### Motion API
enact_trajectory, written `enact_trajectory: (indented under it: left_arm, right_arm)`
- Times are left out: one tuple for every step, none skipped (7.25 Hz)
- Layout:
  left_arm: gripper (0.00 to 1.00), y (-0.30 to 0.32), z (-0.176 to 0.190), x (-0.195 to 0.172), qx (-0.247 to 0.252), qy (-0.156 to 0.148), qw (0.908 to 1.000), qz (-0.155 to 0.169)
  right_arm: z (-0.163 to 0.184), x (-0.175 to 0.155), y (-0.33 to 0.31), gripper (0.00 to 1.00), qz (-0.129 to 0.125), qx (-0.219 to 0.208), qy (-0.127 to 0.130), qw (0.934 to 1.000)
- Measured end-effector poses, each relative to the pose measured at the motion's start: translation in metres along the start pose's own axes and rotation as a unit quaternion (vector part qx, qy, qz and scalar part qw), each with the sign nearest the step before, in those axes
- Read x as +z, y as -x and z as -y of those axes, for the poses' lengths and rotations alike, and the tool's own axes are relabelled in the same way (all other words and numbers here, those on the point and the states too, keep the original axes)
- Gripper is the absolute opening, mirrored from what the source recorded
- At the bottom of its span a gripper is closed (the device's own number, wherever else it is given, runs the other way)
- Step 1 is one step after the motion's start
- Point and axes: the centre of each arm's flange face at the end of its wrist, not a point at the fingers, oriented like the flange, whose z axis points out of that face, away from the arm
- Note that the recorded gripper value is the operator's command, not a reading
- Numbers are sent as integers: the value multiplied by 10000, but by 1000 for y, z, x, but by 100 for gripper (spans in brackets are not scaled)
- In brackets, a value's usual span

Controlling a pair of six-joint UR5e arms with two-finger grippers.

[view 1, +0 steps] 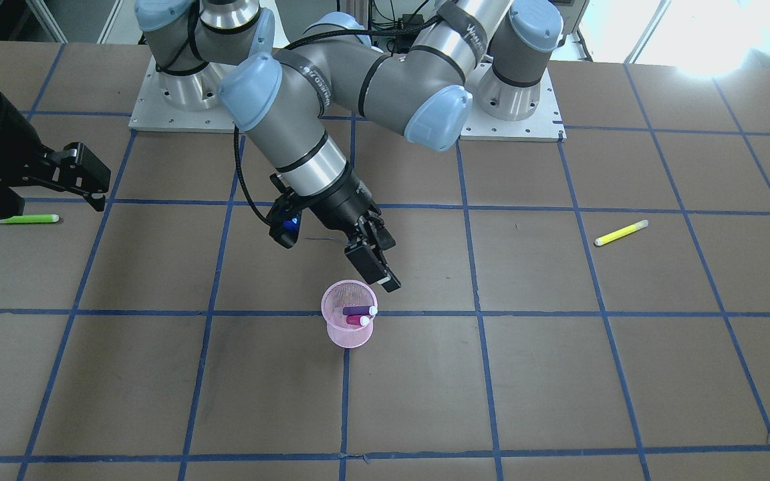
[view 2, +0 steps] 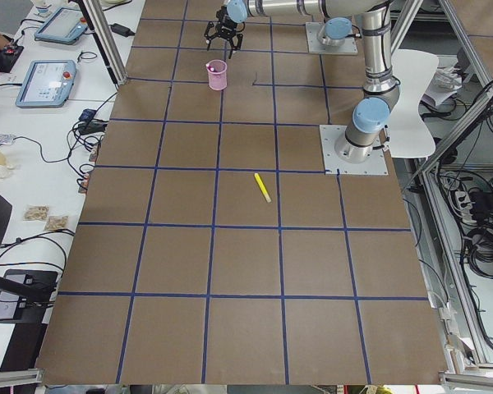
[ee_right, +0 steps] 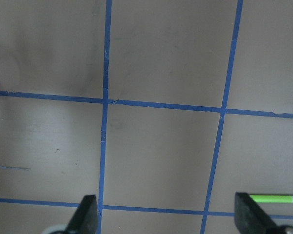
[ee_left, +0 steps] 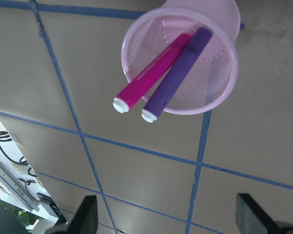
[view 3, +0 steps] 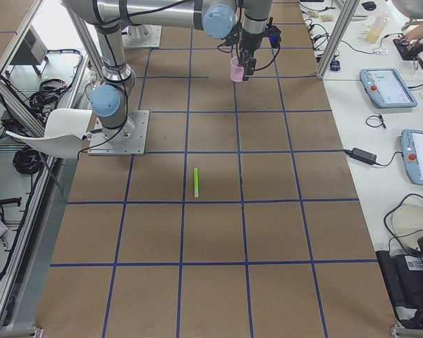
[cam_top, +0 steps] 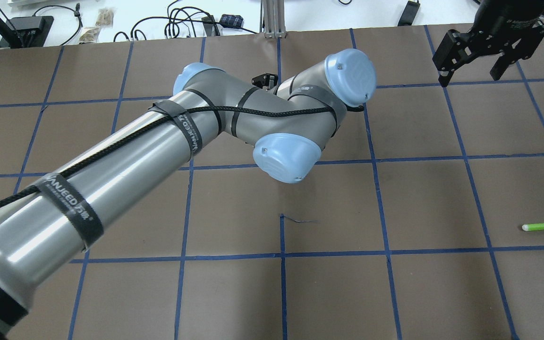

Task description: Insert purple and pink pens into pink cup

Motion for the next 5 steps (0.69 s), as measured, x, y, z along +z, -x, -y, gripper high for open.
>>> enact_trajectory:
  left_arm:
    - [100,23,-39,-4,-398,-275,9986,-196]
    - [100,47,-86,-4,-907,-624,9929,-449]
    - [100,69,-136,1,-1472,-1026,9809,-748]
    - [100,84,-184,11,-1985,-1299,9656,-1069]
    - [100,92,-229,23,-2527,-1404,9466,-1427]
  right_arm:
    - [0,0,0,100,6,4,-5,10000]
    - [-1,-3,1,100,9,23,-32,10000]
    - [-3,-7,6,100,16,96,-76,9999]
    - [-5,-12,24,100,17,198,-115,9997]
    - [-8,-15,57,100,-21,257,-156,9995]
